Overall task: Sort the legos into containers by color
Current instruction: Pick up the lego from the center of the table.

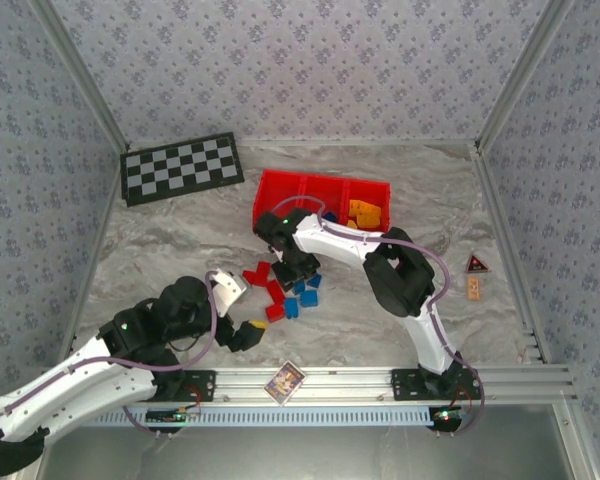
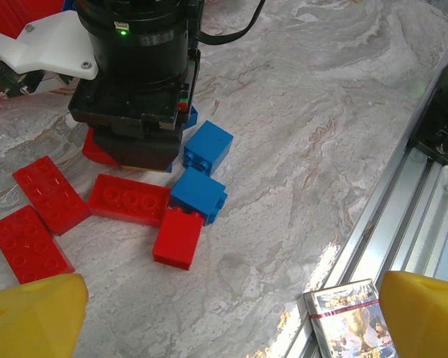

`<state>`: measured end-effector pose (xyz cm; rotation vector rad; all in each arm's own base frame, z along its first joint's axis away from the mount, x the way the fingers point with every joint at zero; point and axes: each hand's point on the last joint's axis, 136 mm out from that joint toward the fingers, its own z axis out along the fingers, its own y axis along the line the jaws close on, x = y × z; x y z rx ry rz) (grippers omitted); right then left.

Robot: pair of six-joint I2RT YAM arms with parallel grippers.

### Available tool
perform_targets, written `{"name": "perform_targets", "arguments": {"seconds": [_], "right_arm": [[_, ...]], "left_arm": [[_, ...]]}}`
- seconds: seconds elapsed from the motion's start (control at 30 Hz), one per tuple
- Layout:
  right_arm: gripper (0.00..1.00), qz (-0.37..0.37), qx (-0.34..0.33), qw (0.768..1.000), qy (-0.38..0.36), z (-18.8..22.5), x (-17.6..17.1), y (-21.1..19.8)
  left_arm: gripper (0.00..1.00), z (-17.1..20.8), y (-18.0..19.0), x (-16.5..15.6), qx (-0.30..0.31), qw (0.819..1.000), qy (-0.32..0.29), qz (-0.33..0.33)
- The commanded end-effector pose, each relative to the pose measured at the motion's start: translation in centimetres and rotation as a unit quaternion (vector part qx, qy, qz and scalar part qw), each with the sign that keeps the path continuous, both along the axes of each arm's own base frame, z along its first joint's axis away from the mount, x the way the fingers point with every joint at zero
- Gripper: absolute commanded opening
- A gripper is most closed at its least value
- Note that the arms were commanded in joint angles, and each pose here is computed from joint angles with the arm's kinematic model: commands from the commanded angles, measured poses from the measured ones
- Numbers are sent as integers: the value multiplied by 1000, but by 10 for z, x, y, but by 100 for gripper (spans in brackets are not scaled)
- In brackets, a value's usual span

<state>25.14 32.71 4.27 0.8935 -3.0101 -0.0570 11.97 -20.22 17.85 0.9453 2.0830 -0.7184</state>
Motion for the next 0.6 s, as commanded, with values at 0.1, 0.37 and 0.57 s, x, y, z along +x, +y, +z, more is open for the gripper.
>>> {"name": "perform_targets", "arguments": {"seconds": [0.1,0.37,0.57], "right_arm": [[34,-6,-27,1000,-7,0,1,-14],[22,-13,-11,1000,-26,27,9,-17],[21,-23,20,997,-72,76,34,-21]], "left_arm": [[100,2,-2,-4,-2,1000,-3,-13],[100,2,-1,-4,-2,1000,-3,-13],[100,3,-1,-4,-2,1000,-3,-13]]}}
